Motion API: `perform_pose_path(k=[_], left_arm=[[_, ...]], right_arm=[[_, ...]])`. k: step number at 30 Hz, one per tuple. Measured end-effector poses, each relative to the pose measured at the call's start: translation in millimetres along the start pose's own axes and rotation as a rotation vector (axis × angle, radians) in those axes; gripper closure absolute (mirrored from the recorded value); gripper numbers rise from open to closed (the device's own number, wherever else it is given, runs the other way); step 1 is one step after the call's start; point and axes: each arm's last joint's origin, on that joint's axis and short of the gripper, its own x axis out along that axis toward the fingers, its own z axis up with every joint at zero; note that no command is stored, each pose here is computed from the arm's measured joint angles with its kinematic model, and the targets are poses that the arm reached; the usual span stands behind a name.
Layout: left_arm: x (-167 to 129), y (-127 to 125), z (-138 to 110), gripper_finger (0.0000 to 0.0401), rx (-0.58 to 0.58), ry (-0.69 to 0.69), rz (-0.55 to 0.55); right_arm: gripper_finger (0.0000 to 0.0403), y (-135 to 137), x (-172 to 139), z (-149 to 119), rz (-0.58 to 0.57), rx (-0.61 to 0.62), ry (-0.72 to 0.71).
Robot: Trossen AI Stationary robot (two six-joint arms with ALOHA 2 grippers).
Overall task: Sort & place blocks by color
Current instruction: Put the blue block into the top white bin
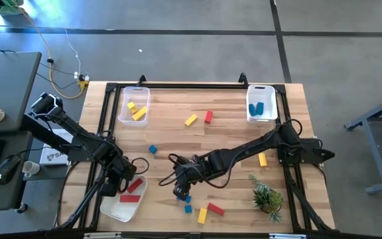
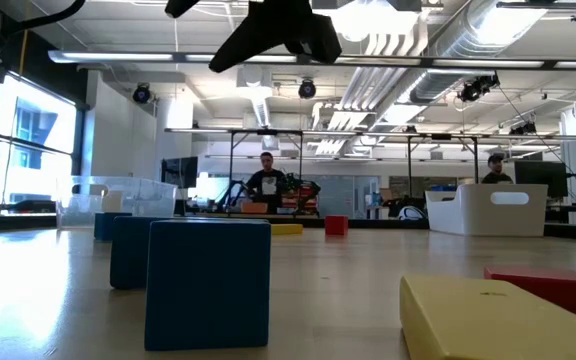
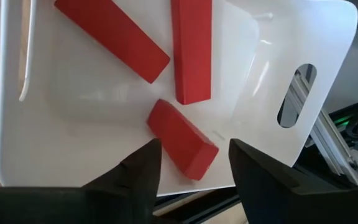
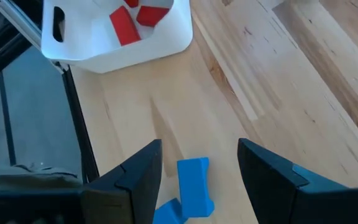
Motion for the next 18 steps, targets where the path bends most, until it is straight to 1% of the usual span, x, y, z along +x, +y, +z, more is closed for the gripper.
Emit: perform_pose_path(k=[5,12,14,18], left_arm=[[-4,-3,1,0.0228,-0.003,0.002,0.001],[-19,-13,4,0.0233,0.017,-0.012,-0.005],[-23,-16,5,0.0233,0.022,-0.020,-0.009],[-30,-22,7,0.0233,0.032,-0.038,-0.020]], right_arm=[[0.0200,1,11,-8,-0.015,-0.003,0.028],[0.0164,0,26,-16,-0.016,-0.004,0.078],[0.0157,0,30,-18,-0.009,-0.015,0.100],[0.0155,2,40,-28,-0.018,-0.079,0.126]])
